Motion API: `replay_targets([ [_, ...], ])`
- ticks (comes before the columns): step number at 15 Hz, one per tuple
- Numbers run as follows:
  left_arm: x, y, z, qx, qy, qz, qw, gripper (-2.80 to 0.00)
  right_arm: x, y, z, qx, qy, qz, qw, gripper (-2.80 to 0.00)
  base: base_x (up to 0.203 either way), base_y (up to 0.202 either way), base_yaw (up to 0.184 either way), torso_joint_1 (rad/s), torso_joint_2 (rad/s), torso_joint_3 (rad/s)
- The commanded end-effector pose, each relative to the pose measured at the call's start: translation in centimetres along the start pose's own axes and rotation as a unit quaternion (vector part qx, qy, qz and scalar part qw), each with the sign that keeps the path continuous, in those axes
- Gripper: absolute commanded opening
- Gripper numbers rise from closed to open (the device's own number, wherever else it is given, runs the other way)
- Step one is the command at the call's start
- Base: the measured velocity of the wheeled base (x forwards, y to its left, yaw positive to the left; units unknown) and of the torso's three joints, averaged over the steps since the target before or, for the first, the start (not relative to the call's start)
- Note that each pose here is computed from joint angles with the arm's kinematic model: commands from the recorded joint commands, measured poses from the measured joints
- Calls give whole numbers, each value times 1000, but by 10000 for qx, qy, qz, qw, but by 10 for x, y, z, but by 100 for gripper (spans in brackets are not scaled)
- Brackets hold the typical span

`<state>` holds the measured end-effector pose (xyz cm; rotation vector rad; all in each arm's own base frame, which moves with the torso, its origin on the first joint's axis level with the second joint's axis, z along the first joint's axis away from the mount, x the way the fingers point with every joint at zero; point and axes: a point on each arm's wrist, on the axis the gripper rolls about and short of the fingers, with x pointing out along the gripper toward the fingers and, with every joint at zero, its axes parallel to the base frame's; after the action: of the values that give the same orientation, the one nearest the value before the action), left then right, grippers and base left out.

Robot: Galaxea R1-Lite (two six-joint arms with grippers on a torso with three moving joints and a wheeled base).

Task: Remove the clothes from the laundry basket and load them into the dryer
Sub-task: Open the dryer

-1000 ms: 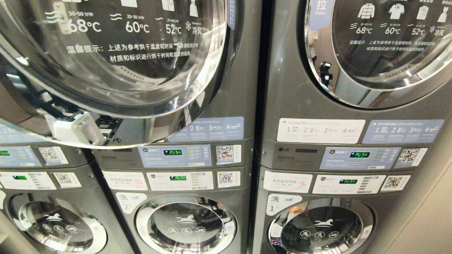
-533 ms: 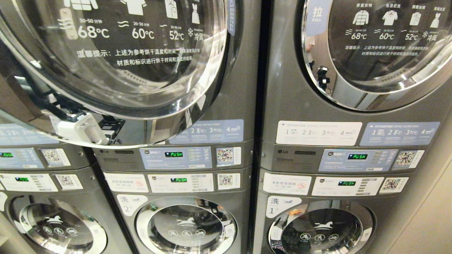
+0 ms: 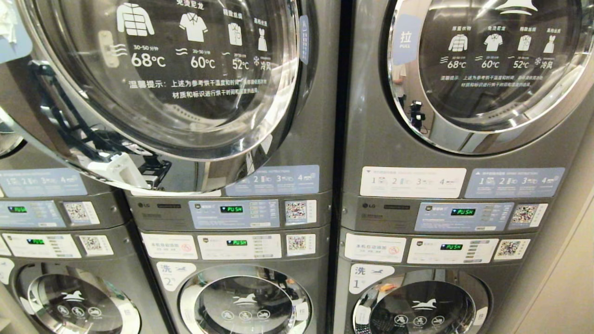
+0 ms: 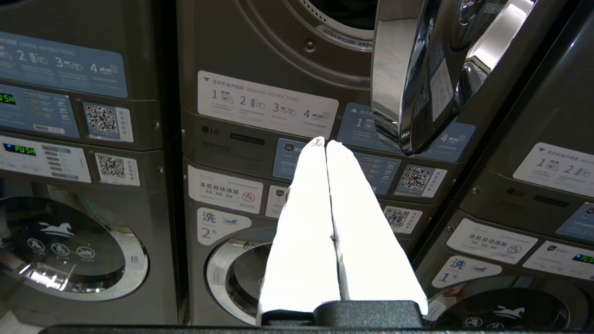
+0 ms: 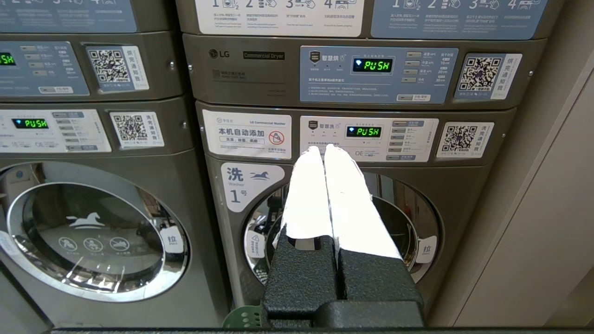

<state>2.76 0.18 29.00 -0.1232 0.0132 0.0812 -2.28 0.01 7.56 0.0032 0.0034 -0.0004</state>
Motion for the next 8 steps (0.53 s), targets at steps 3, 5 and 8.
replay_targets([
  [3, 47, -4, 16, 7, 255, 138, 9996, -280, 0, 0, 0, -1, -2, 2, 10000, -280, 0, 0, 0, 0, 0, 0],
  [5, 80, 5, 33, -22, 135, 695, 9975, -280, 0, 0, 0, -1, 6, 2, 10000, -280, 0, 0, 0, 0, 0, 0],
  [8, 85, 17, 47, -26, -145, 498, 9987, -280, 0, 0, 0, -1, 4, 1, 10000, -280, 0, 0, 0, 0, 0, 0],
])
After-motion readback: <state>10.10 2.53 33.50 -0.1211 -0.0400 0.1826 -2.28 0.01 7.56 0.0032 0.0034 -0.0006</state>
